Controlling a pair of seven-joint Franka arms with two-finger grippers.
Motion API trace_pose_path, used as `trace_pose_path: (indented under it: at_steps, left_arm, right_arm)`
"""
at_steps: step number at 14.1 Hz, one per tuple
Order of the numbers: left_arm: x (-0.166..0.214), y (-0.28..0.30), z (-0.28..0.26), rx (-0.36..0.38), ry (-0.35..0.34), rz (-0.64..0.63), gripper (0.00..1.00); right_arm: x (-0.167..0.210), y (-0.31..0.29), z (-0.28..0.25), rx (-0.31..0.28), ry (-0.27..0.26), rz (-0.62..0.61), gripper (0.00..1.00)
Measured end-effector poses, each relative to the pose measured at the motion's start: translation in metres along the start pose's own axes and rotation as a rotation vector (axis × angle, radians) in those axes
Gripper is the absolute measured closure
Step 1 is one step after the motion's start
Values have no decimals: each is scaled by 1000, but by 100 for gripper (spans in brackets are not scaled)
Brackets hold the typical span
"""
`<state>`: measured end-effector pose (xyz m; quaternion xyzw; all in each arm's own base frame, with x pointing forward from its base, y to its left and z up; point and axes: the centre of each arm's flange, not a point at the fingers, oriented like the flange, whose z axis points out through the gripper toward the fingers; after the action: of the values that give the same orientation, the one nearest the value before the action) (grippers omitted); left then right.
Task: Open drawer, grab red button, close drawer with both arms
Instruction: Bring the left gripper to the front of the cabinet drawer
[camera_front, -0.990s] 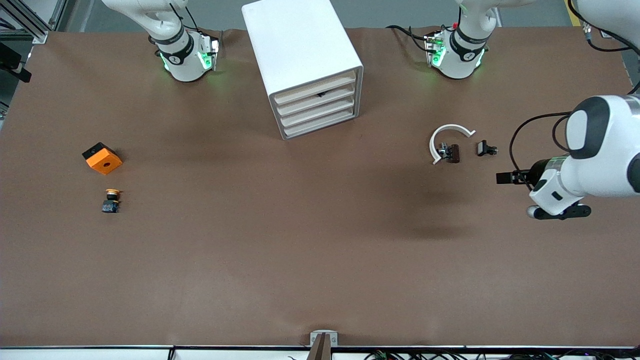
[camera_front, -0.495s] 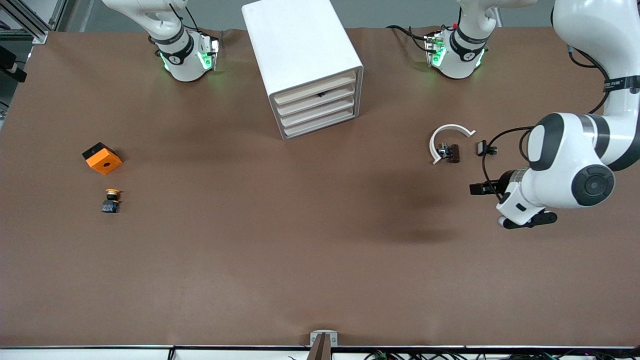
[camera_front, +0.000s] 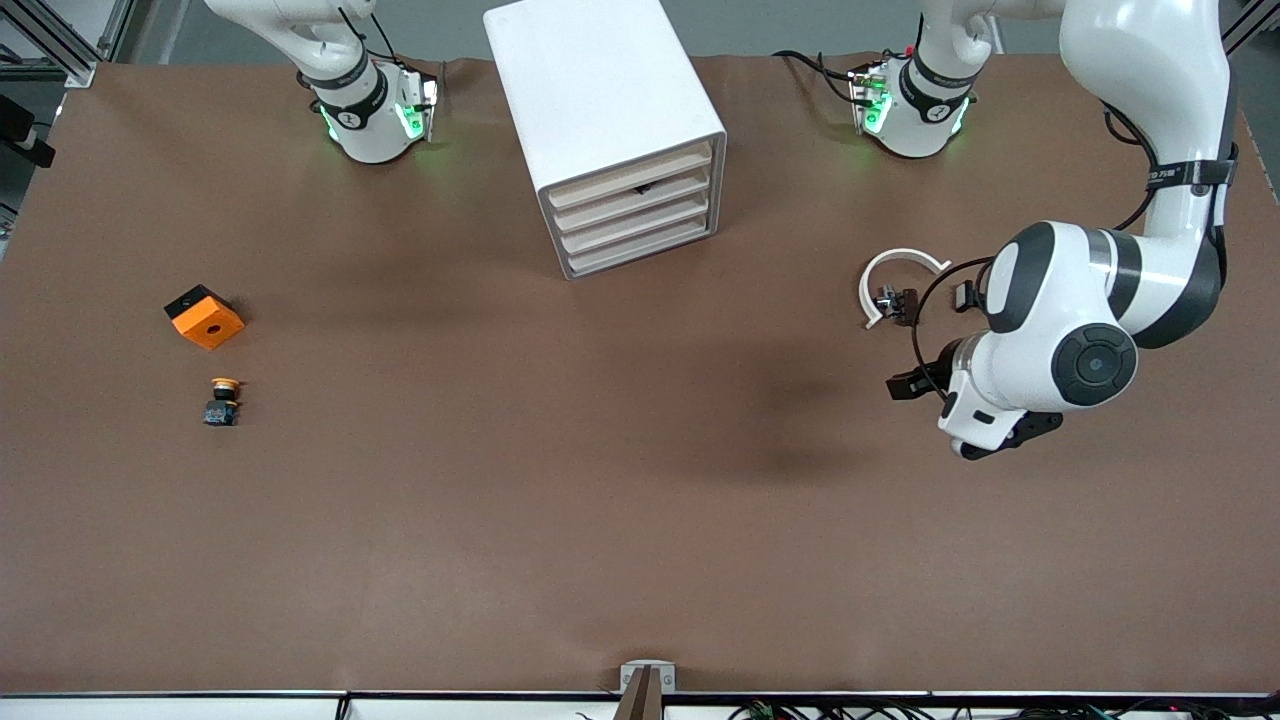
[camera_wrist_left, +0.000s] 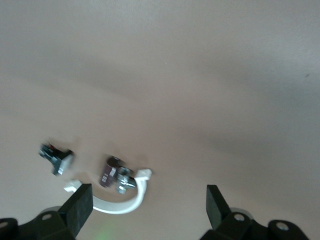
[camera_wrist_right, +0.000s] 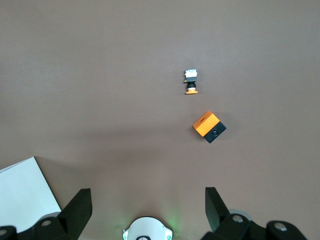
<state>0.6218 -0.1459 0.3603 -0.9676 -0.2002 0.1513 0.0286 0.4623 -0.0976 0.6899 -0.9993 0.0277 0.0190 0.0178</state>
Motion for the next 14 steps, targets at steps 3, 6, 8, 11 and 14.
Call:
trace_pose_path:
  at_steps: [3,6,8,11,14]
  left_arm:
    - [-5,6,1,-43,-51,-89,0]
    - [-6,13,8,-58,-134,-202,0]
    - [-4,20,12,-69,-171,-287,0]
    - [-3,31,17,-88,-226,-407,0]
    - [-2,39,35,-81,-310,-545,0]
  right_arm:
    - [0,0,0,0,0,0,0]
    - [0,0,0,0,0,0,0]
    - [2,0,2,0,-5,0,0]
    - [12,-1,14,-2,-29,-2,0]
    - [24,-2,28,-4,-52,-4,0]
